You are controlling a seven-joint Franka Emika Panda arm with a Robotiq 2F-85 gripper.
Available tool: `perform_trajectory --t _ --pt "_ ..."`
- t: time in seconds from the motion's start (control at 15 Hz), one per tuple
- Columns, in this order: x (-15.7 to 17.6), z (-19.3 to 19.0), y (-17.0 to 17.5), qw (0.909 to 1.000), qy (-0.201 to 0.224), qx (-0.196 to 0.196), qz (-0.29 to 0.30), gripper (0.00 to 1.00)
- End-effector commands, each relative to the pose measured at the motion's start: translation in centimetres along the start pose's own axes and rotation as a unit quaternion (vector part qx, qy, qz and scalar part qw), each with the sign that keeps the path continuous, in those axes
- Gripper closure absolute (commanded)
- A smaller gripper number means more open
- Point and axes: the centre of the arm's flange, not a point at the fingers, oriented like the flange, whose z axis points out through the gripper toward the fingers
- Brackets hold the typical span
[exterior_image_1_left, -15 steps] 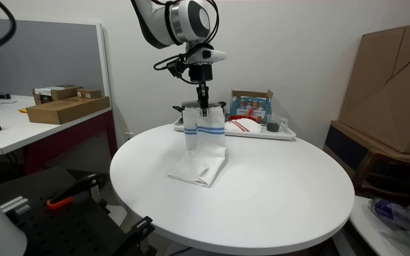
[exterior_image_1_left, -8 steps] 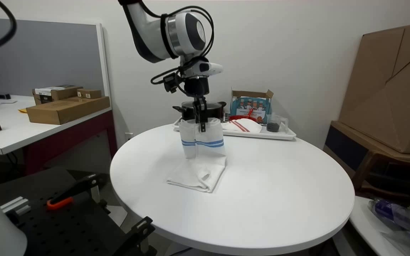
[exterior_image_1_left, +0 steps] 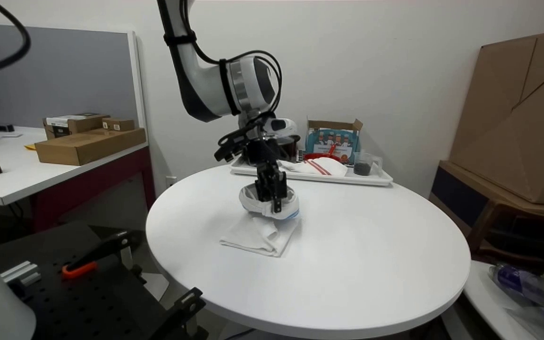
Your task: Fold the towel
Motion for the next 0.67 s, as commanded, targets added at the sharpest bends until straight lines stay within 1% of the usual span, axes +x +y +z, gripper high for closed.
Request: perform_trajectory --t 0.0,0.07,0.13,0.2,0.27,0.4,0.6 --pt "-0.7 2.9 0.6 0.9981 -0.010 -0.014 -0.058 0.93" --pt "-1.2 3.8 0.4 0.9985 -0.024 -0.012 -0.048 0.92" --pt "-1.6 4.7 0.1 0.9993 -0.024 -0.010 -0.028 0.67" --pt "-2.2 5.6 -0.3 0.9995 -0.028 -0.008 -0.009 0.67" --pt "-2.8 6.2 -0.7 0.9995 -0.029 -0.008 -0.002 0.63" --pt "-3.6 7.1 -1.4 0.9991 -0.040 -0.006 0.011 0.48" --pt "-3.8 7.4 -1.7 0.9983 -0.051 -0.009 0.025 0.26"
